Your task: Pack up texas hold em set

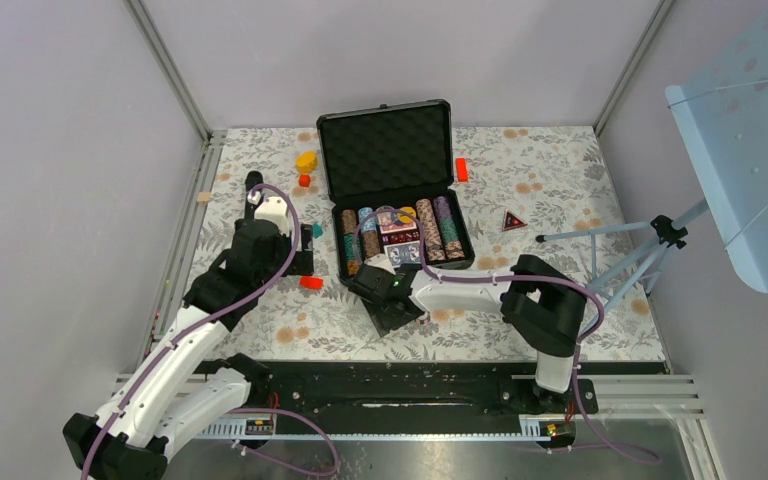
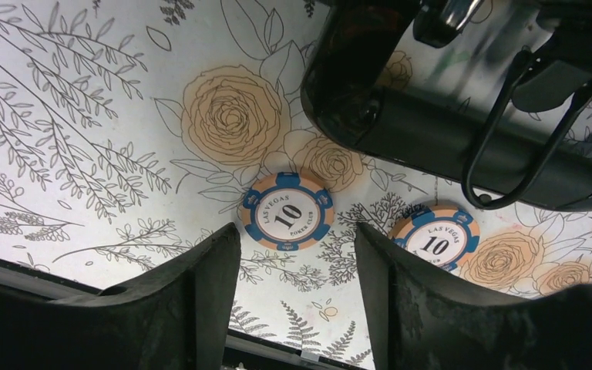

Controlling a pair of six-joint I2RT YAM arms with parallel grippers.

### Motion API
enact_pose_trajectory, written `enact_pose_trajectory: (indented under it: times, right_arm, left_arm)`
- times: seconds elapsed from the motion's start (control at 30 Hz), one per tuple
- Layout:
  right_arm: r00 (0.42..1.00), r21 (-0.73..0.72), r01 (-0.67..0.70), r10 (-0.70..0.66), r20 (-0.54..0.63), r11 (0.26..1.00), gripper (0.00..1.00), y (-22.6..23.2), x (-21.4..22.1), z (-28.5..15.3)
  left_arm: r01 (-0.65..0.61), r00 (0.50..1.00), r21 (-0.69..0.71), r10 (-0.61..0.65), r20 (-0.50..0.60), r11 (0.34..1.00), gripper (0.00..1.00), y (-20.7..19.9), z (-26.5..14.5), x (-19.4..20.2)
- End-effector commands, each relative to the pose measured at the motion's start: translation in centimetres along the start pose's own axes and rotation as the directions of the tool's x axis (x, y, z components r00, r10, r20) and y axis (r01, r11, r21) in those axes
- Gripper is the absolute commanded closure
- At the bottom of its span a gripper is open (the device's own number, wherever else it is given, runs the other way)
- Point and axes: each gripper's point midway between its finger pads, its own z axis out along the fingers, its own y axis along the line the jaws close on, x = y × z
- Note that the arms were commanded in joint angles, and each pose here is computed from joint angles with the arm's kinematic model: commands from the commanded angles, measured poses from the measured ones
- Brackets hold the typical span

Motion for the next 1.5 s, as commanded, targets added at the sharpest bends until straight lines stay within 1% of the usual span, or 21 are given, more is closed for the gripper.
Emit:
enact_pose_trajectory:
  times: [0.0,0.33,0.7,0.9,1.07,1.2,1.37,1.47]
  right_arm:
    - [1.0,-0.005,-0.01,0.01,0.013,1.0,0.39,0.8,-0.7,0.1]
    - [1.0,-0.007,0.008,-0.009,-0.005,1.0,0.42,1.3,-0.5,0.6]
    - [1.0,0.011,0.019,-0.019,-0.015,1.0,0.52,1.0,-0.3,0.9]
    - [0.999,0.032,0.018,-0.019,0.031,0.999,0.55,0.4,-1.1,0.0]
    - [0.994,0.037,0.006,-0.01,0.111,0.999,0.55,-0.1,-2.9,-2.6]
    - [0.988,0.051,-0.006,-0.001,0.153,0.999,0.54,-1.2,-4.0,-4.4]
    - [0.987,0.073,-0.041,0.029,0.159,0.997,0.54,-3.3,-3.7,-4.8]
    - [0.989,0.065,-0.041,0.031,0.146,0.997,0.54,-3.4,-3.2,-4.3]
  left_arm:
    - [0.019,0.999,0.014,-0.02,0.043,1.0,0.01,-0.2,-0.1,-1.0]
    - [0.018,0.999,0.014,-0.019,0.042,1.0,0.01,-0.2,-0.1,-1.0]
    - [0.018,0.999,0.016,-0.019,0.043,1.0,0.01,-0.3,-0.1,-1.0]
    - [0.018,0.999,0.018,-0.019,0.042,1.0,0.01,-0.3,-0.1,-1.0]
    - [0.019,0.999,0.018,-0.02,0.044,1.0,0.01,-0.3,-0.1,-1.1]
    - [0.019,0.999,0.017,-0.019,0.044,1.0,0.01,-0.3,-0.1,-1.0]
    - [0.019,0.999,0.017,-0.019,0.043,1.0,0.01,-0.3,0.0,-1.0]
    - [0.018,0.999,0.018,-0.019,0.041,1.0,0.01,-0.3,0.0,-1.0]
